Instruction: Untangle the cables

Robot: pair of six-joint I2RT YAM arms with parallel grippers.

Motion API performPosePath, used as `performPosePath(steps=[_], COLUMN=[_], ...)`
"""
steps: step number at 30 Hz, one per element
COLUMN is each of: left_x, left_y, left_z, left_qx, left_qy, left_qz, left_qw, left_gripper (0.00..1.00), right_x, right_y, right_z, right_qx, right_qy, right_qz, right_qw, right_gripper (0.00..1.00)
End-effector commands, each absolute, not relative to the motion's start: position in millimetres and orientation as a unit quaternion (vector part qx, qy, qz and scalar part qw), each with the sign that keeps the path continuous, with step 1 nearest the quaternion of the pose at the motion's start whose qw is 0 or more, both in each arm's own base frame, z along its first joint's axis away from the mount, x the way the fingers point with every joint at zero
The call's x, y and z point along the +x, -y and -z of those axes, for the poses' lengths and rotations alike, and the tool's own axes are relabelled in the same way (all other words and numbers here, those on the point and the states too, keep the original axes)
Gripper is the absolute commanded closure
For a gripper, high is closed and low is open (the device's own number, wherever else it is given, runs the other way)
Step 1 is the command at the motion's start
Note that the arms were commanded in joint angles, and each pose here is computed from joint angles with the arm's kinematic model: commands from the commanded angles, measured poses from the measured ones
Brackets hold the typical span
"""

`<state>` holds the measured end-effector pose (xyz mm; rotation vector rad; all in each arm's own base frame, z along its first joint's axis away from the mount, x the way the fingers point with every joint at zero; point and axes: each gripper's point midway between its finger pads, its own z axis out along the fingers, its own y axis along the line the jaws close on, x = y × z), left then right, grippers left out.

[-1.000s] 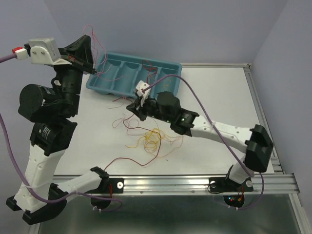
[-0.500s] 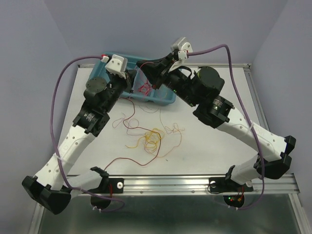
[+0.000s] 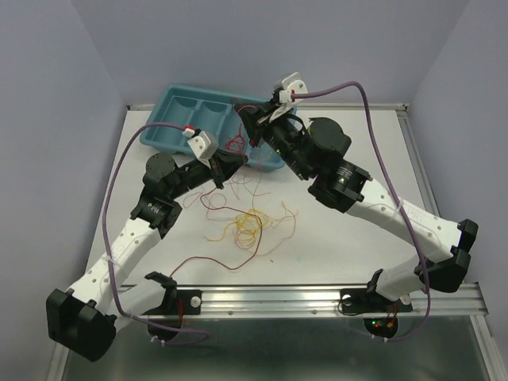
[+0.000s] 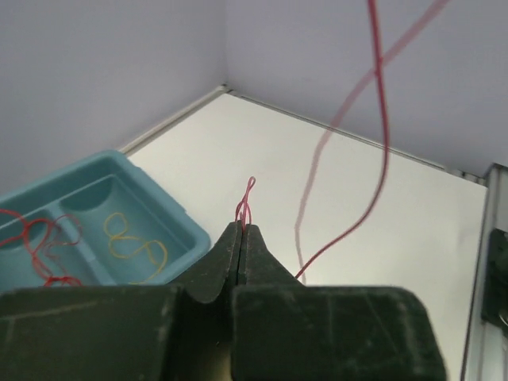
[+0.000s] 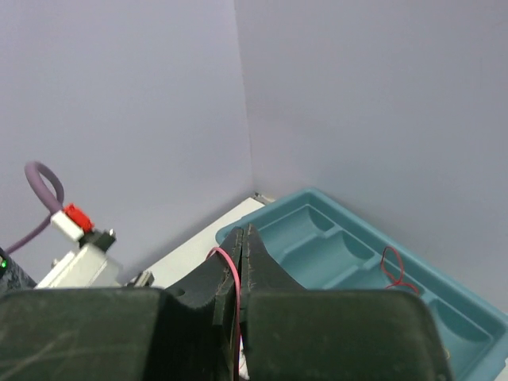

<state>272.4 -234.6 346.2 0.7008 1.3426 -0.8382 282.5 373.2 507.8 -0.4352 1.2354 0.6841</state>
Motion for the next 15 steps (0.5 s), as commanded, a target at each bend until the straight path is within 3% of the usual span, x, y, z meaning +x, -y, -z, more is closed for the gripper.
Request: performPosePath(steps=[1,8,13,15], left_x=[232,215,218,225], left_y=[251,256,260,264], left_z=[-362,-348,-337,-334], left_qx=[0.382,0.391,0.383,0.376], left_qy=[-0.502,-0.469,-0.473,-0.483], left_qz=[0.437,0.478,0.495,0.498], left_qw=[0.642,0.632,0.620,0.615], left_gripper=[1.00,0.98,0.73,0.71], right_x=[278,276,278,276], right_y=[-349,-352,-355,-361], right_z=[-552,-563,-551,-544], right_qx=[-0.154,-0.149,-0.148,-0.148], right_qy=[-0.516,-0.500,-0.502,-0.507], right_qz=[-0.325,-0.354,-0.361,-0.379], right_qw=[0.777,0.776,0.772,0.760], right_gripper=[0.99,0.99,0.99,0.99])
